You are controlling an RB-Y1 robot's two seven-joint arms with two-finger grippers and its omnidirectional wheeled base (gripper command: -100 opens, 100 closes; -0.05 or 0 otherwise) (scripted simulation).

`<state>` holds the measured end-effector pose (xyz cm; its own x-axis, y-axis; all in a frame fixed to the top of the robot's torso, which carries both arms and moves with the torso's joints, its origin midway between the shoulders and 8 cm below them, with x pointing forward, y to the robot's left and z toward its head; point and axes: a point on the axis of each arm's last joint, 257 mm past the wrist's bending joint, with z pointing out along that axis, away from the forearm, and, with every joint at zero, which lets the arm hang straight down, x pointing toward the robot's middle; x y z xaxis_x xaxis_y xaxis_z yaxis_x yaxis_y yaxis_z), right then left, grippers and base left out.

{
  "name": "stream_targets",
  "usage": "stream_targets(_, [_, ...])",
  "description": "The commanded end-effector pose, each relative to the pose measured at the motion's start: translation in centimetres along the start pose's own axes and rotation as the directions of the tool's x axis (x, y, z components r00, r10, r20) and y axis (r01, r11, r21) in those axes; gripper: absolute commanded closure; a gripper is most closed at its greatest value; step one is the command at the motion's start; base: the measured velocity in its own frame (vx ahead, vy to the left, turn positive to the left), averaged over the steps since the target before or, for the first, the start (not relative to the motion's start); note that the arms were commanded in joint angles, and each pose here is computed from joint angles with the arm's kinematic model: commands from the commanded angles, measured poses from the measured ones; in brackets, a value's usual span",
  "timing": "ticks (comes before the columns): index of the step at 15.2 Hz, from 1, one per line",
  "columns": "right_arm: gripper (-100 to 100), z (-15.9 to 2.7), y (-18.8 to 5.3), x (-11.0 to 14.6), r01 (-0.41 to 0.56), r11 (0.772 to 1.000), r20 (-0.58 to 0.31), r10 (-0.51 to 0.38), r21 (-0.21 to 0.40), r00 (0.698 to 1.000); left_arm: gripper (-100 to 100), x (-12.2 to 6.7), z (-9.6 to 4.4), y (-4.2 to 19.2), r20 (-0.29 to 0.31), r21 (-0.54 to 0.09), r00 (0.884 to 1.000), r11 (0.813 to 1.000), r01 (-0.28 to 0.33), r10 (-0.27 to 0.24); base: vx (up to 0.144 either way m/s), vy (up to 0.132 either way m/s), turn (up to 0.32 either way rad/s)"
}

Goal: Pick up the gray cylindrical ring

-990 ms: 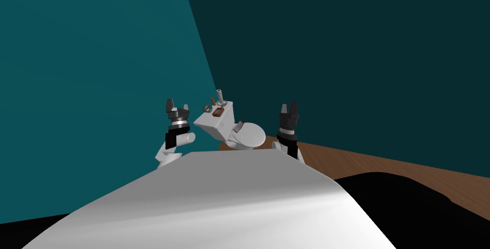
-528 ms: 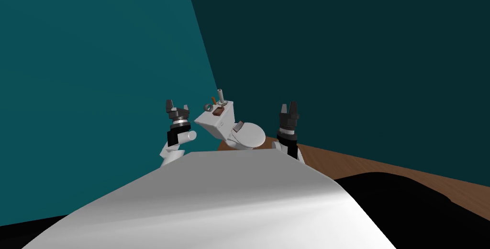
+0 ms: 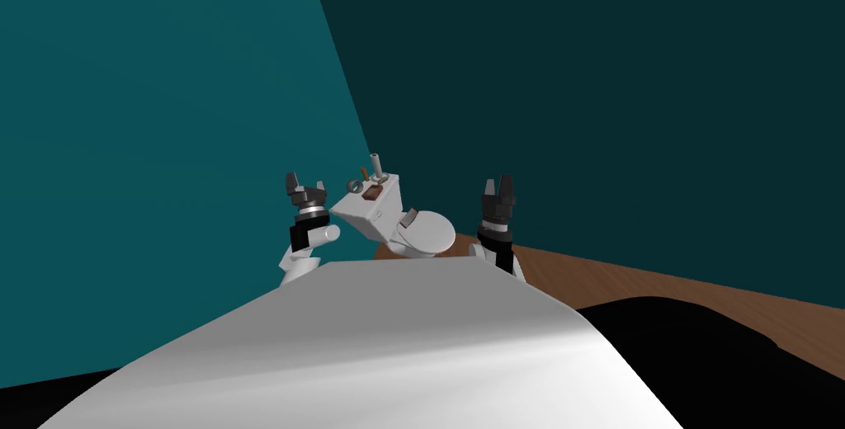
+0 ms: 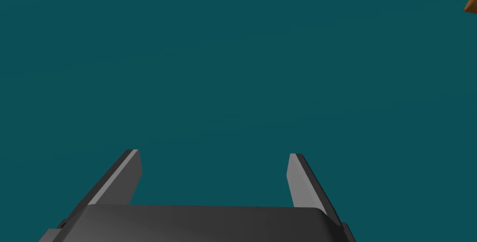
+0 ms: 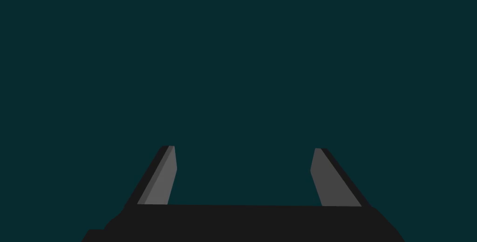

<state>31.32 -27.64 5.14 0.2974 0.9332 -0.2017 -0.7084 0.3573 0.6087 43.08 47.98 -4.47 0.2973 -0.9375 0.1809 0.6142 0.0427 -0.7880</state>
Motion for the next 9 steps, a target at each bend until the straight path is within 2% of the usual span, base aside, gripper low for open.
stream_targets(1, [0, 0.0, 0.0, 0.0, 0.0, 1.0, 0.0, 0.0, 0.0, 1.0, -100, -0.8, -0.1, 0.4, 0.041, 0.013, 0.999, 1.0, 0.017, -0.018, -0.025, -0.046, -0.245])
stream_targets(3, [0, 0.0, 0.0, 0.0, 0.0, 1.0, 0.0, 0.0, 0.0, 1.0, -100, -1.6, -0.2, 0.8, 0.087, 0.027, 0.995, 0.999, 0.035, -0.038, -0.02, -0.053, -0.203])
stream_targets(4, [0, 0.0, 0.0, 0.0, 0.0, 1.0, 0.0, 0.0, 0.0, 1.0, -100, -1.6, -0.2, 0.8, 0.089, 0.027, 0.995, 0.999, 0.038, -0.04, -0.017, -0.052, -0.135])
stream_targets(6, [0, 0.0, 0.0, 0.0, 0.0, 1.0, 0.0, 0.0, 0.0, 1.0, -100, -2.6, -0.4, 1.4, 0.144, 0.043, 0.988, 0.998, 0.055, -0.061, -0.015, -0.054, -0.178])
stream_targets(7, [0, 0.0, 0.0, 0.0, 0.0, 1.0, 0.0, 0.0, 0.0, 1.0, -100, -2.7, -0.5, 1.4, 0.147, 0.044, 0.987, 0.997, 0.059, -0.065, -0.011, -0.045, -0.167])
stream_targets(8, [0, 0.0, 0.0, 0.0, 0.0, 1.0, 0.0, 0.0, 0.0, 1.0, -100, -3.2, -0.6, 1.7, 0.179, 0.053, 0.981, 0.996, 0.07, -0.078, -0.01, -0.042, -0.174])
stream_targets(9, [0, 0.0, 0.0, 0.0, 0.0, 1.0, 0.0, 0.0, 0.0, 1.0, -100, -3.2, -0.6, 1.7, 0.179, 0.053, 0.981, 0.996, 0.07, -0.078, -0.01, -0.036, -0.13])
